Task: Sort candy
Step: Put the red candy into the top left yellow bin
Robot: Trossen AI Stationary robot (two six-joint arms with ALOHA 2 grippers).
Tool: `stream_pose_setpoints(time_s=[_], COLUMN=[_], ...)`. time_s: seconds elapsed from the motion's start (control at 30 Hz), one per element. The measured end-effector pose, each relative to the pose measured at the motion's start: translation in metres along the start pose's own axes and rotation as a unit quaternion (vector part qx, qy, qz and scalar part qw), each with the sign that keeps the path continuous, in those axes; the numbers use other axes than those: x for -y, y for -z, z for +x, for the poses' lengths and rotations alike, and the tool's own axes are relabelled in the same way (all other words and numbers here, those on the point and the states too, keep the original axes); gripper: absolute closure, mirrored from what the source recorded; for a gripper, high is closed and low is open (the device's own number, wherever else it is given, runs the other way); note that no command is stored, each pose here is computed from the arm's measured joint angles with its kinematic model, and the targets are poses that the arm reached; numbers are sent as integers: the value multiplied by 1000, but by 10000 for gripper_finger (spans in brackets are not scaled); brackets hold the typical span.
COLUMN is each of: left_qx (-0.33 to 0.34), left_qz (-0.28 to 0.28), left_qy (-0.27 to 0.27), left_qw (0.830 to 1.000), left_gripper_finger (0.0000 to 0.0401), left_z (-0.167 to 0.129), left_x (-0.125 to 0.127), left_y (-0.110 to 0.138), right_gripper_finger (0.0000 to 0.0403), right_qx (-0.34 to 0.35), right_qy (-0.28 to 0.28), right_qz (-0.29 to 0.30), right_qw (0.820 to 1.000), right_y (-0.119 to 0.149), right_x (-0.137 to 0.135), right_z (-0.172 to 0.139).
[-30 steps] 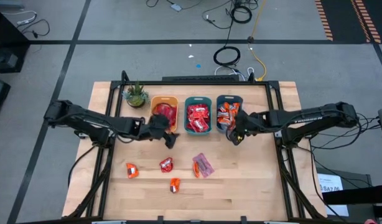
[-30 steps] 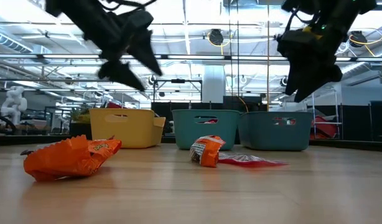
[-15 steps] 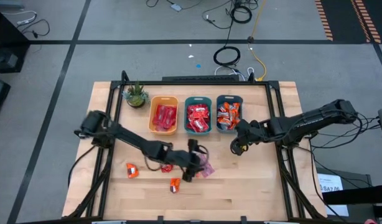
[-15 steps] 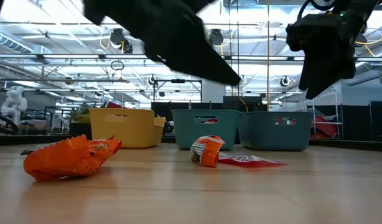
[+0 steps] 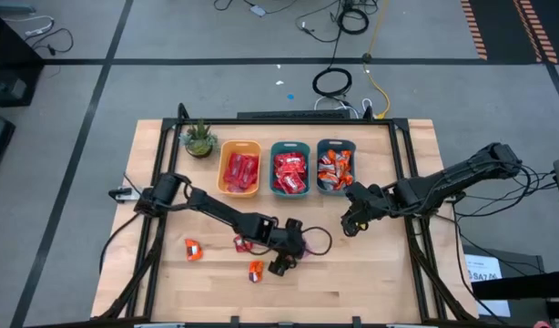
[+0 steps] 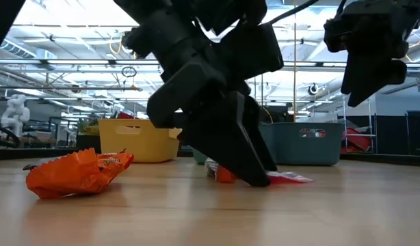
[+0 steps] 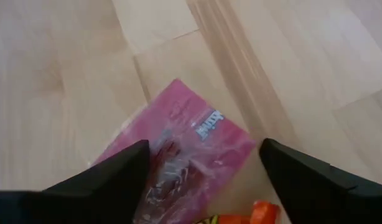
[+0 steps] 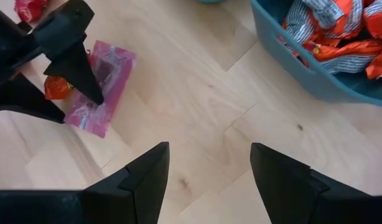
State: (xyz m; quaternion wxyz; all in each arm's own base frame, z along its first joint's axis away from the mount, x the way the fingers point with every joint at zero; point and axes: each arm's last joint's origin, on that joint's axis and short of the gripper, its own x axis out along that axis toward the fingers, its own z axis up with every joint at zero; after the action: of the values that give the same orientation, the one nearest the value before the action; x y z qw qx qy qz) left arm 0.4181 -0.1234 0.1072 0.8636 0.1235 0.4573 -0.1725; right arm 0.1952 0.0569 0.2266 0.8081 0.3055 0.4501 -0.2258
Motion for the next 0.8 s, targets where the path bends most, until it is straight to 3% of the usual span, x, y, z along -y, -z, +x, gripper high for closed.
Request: stream_pose_setpoints(time_s=[0.13,0.37,0.57,0.8], left_qx=[-14,-12,10,106], left_qz=[-27,-32,-104,-229], left_qy=[2,-10,-49,-77], left_qw=[1000,999,993,965], left_gripper_finger=[151,369,380,381], left_z=[6,1,-32,-108], left_x=[1,2,-7,-36], left_y=[5,3,-8,-34], right_gripper_finger=[186,186,186,186], right_qx=[9,29,40,115], right_qy=[2,7,3,-10], right_qz=[3,12,15,30], right_qw=[1000,999,999,993], right_y=[3,5,3,-4], right_x=[-2,-3,-5,-11], right_z=[-1,-2,-2,-3])
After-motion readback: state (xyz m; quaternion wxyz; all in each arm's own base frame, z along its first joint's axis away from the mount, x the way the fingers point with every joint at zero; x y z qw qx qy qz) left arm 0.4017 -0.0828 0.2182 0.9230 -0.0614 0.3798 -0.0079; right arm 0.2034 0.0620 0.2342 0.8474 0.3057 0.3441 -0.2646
